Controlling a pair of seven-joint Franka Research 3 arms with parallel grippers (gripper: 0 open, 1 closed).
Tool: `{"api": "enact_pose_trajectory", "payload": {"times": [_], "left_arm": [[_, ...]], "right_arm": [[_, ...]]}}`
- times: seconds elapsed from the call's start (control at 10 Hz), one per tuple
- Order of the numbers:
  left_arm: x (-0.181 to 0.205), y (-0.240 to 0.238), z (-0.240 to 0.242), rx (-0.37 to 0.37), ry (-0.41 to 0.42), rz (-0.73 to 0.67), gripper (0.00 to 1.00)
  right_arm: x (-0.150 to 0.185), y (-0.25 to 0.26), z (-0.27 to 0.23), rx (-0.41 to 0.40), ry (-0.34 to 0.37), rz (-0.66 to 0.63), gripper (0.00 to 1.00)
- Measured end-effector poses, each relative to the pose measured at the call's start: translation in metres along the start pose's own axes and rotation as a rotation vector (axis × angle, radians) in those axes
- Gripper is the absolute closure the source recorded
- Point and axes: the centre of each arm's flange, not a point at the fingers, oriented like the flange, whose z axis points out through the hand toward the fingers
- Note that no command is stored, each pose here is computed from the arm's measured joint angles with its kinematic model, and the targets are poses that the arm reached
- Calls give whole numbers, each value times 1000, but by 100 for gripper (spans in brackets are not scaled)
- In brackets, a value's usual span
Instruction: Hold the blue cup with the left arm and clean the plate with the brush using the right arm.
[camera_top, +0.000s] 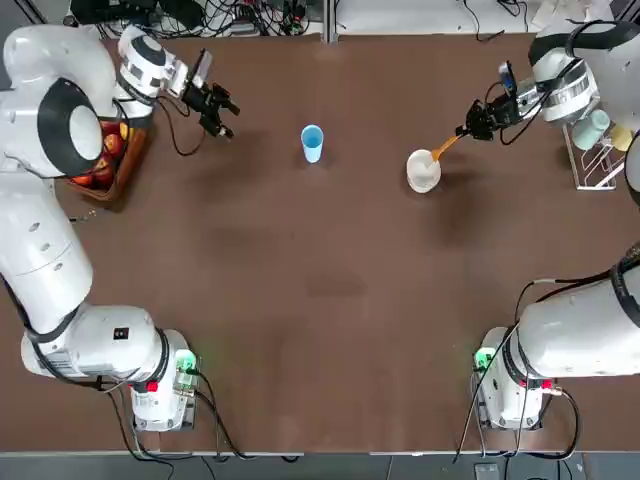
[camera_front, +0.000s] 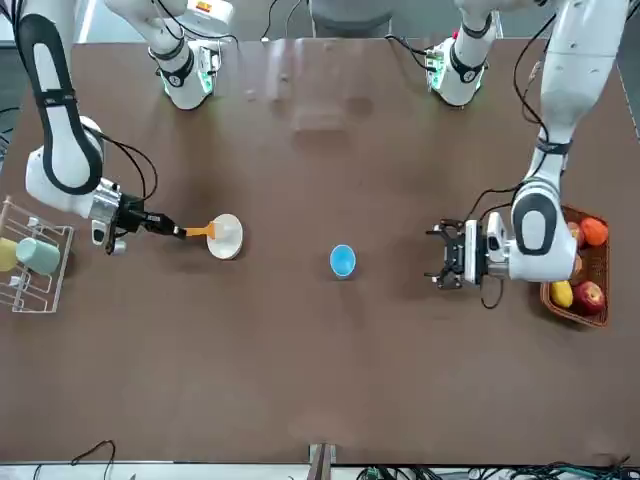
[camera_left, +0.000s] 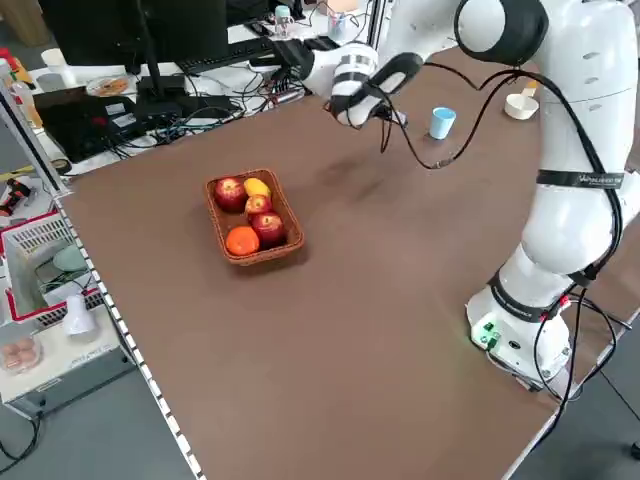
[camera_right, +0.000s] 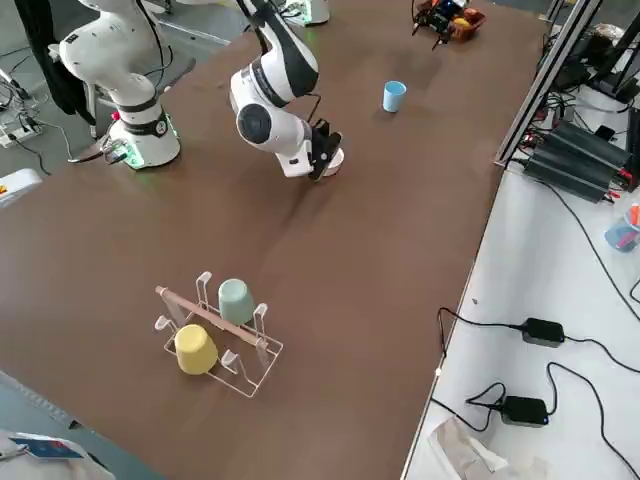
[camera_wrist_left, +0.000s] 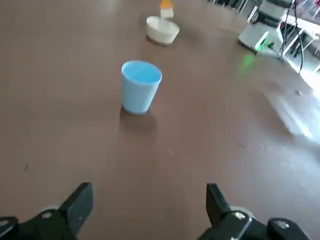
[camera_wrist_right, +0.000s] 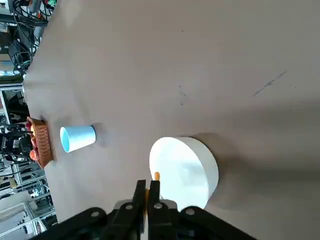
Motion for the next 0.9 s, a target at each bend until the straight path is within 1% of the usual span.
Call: {"api": "enact_pose_trajectory", "payload": {"times": [0.1, 0.4, 0.6, 0.7, 0.9], "left_arm": [[3, -1, -28, 24, -89, -61, 0], [20, 7, -84, 112, -267, -269, 0], [44, 8, -114, 198, -344, -377, 0], [60, 12, -133, 258, -385, -431, 0], [100, 28, -164, 372, -417, -519, 0]], "right_arm": [[-1, 1, 1, 14, 7, -4, 95], [-24, 21, 19, 88, 40, -61, 95], [-32, 29, 25, 99, 48, -96, 95], [-33, 29, 25, 99, 49, -109, 95], [-34, 32, 28, 117, 68, -130, 95]]}}
